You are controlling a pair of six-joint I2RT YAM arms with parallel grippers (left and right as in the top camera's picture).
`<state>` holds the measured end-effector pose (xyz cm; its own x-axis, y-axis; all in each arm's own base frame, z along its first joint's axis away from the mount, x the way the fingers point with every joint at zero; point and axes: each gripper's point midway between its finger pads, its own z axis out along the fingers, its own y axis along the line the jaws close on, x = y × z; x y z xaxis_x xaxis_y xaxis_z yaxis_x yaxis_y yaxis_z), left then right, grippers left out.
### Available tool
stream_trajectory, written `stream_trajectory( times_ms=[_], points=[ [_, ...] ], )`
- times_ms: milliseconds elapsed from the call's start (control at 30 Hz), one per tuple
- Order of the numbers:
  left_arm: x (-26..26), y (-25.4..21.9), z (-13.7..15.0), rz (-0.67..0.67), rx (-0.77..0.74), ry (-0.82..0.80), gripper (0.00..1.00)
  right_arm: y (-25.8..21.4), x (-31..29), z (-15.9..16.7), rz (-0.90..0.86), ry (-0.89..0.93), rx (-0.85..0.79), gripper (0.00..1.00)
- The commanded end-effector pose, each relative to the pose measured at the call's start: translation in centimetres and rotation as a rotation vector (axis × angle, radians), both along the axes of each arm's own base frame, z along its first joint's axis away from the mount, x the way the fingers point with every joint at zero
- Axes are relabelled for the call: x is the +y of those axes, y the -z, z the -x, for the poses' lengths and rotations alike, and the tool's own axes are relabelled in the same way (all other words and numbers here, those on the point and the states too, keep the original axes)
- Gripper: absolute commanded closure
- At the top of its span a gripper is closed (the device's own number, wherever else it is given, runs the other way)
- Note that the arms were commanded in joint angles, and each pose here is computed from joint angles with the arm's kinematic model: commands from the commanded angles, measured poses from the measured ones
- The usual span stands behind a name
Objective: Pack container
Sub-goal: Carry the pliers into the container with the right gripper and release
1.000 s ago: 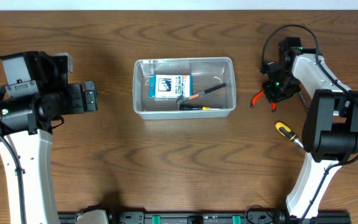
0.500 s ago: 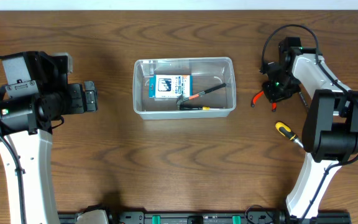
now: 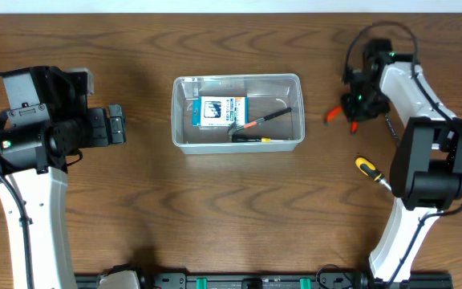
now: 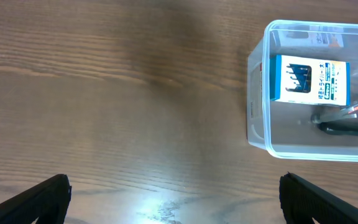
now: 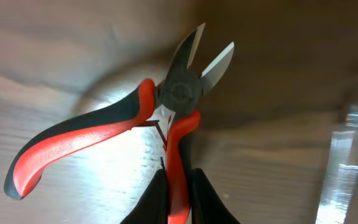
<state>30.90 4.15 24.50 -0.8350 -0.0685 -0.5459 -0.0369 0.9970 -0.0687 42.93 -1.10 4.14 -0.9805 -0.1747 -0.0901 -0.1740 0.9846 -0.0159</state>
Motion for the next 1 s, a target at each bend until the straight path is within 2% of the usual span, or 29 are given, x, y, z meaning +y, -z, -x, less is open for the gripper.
stream_trajectory(
  times_ms=[0,67,133,200,400,467,800,967],
  points=[
    [-0.3,0.2,0.0,0.014,0.009,0.007,0.02,-10.8,2.5,-3.6,0.003,-0.052,-0.282,0.99],
    [-0.3,0.2,0.0,0.014,0.009,0.007,0.02,-14.6,5.0,-4.2,0.015,-0.176,-0.376,0.99],
    [-0.3,0.2,0.0,0.014,0.009,0.007,0.02,-16.6,7.5,-4.0,0.032,-0.320,-0.417,0.99],
    [-0.3,0.2,0.0,0.014,0.009,0.007,0.02,-17.6,11.4,-2.8,0.039,-0.542,-0.421,0.99],
    [-0.3,0.2,0.0,0.014,0.009,0.007,0.02,-16.0,20.0,0.8,0.073,-1.169,-0.392,0.99],
    [-0.3,0.2,0.0,0.014,0.010,0.007,0.02,-14.9,21.5,1.2,0.091,-1.304,-0.375,0.99],
    [-0.3,0.2,0.0,0.014,0.009,0.008,0.02,-5.8,21.9,1.0,0.028,-1.330,-0.155,0.99],
    [-0.3,0.2,0.0,0.014,0.009,0.008,0.02,-3.4,21.9,1.2,0.014,-1.330,-0.100,0.99]
  ],
)
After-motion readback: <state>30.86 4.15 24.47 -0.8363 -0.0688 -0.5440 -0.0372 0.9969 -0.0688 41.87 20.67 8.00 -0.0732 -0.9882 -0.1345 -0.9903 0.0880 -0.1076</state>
